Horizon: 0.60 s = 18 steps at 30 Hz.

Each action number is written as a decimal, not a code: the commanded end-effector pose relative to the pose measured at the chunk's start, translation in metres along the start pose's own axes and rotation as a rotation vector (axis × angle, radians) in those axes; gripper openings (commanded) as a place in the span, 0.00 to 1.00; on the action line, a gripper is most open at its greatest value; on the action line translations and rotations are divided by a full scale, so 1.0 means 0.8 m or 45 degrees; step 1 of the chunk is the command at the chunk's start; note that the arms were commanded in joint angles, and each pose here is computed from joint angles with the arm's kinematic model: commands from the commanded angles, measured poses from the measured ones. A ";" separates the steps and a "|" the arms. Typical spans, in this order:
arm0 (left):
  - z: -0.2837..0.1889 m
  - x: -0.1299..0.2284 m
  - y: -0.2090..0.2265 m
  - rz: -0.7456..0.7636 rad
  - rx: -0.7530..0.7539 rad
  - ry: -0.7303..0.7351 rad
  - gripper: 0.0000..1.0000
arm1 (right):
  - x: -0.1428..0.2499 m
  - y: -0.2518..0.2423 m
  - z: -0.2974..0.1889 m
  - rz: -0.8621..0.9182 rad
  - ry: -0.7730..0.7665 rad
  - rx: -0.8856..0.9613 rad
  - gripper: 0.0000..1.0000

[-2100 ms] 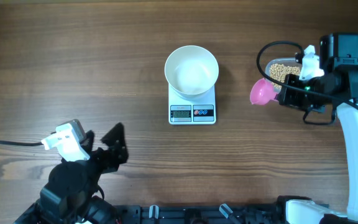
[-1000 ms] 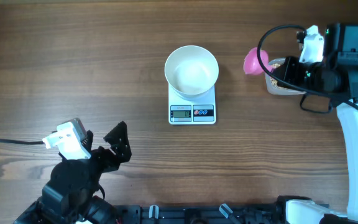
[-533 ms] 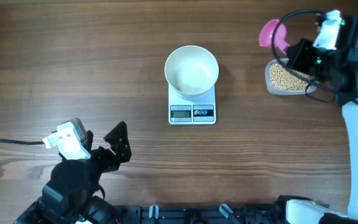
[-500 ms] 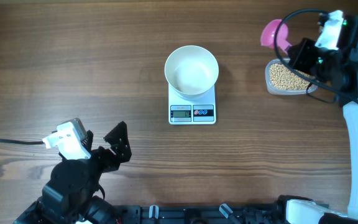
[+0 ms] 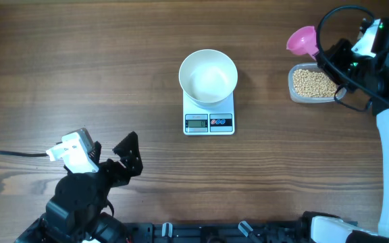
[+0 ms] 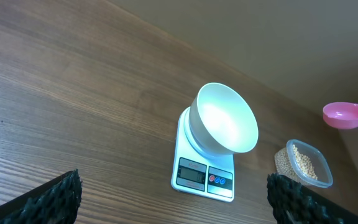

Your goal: Scoop item into bowl and weigh 150g on scale

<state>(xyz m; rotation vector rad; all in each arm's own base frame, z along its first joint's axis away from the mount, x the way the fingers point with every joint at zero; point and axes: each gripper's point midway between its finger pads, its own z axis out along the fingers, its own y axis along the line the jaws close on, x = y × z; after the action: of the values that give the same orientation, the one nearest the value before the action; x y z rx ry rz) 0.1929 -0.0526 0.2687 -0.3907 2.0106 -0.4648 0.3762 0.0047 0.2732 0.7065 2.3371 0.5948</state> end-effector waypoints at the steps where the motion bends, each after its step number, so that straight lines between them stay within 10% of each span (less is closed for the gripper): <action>1: 0.002 -0.002 0.005 0.010 -0.031 -0.013 1.00 | 0.002 0.007 -0.003 0.152 0.014 -0.039 0.04; 18: 0.002 -0.002 0.005 0.010 -0.031 -0.013 1.00 | 0.001 0.007 -0.003 0.209 0.012 -0.041 0.04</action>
<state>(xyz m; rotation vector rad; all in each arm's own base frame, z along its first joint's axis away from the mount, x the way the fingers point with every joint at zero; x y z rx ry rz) 0.1929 -0.0526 0.2687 -0.3911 2.0106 -0.4650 0.3760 0.0071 0.2739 0.8831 2.2998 0.6785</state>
